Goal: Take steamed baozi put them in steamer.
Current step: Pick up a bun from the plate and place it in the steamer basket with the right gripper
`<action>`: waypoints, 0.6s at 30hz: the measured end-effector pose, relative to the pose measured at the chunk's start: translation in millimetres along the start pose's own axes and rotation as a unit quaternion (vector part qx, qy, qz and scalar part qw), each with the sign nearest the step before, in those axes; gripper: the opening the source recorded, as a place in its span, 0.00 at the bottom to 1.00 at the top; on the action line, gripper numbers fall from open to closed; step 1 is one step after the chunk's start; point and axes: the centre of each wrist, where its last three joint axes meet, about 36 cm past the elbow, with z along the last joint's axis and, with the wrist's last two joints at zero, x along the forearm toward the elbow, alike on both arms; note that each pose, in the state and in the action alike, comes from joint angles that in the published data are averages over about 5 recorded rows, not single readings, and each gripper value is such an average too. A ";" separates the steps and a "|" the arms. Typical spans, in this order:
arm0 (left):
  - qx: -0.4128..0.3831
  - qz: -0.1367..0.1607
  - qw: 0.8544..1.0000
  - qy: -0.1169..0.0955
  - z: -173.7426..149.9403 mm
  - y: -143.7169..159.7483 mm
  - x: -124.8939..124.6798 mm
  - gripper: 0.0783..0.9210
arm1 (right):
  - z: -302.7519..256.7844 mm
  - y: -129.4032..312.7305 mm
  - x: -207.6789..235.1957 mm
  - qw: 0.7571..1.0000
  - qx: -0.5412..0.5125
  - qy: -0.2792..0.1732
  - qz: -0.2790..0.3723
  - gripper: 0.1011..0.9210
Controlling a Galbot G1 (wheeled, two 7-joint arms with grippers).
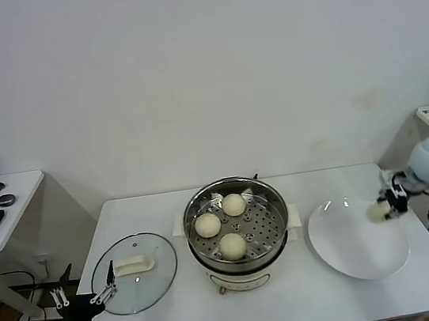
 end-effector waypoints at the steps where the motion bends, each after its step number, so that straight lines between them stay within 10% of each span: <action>1: 0.000 0.001 1.000 0.000 0.3 -0.5 -0.7 0.88 | -8.5 -5.7 10.9 1.000 0.005 -0.006 0.006 0.45; 18: 0.007 0.007 1.000 -0.002 2.6 -6.6 -8.7 0.88 | -224.7 -29.0 134.7 0.989 0.085 -0.118 0.027 0.46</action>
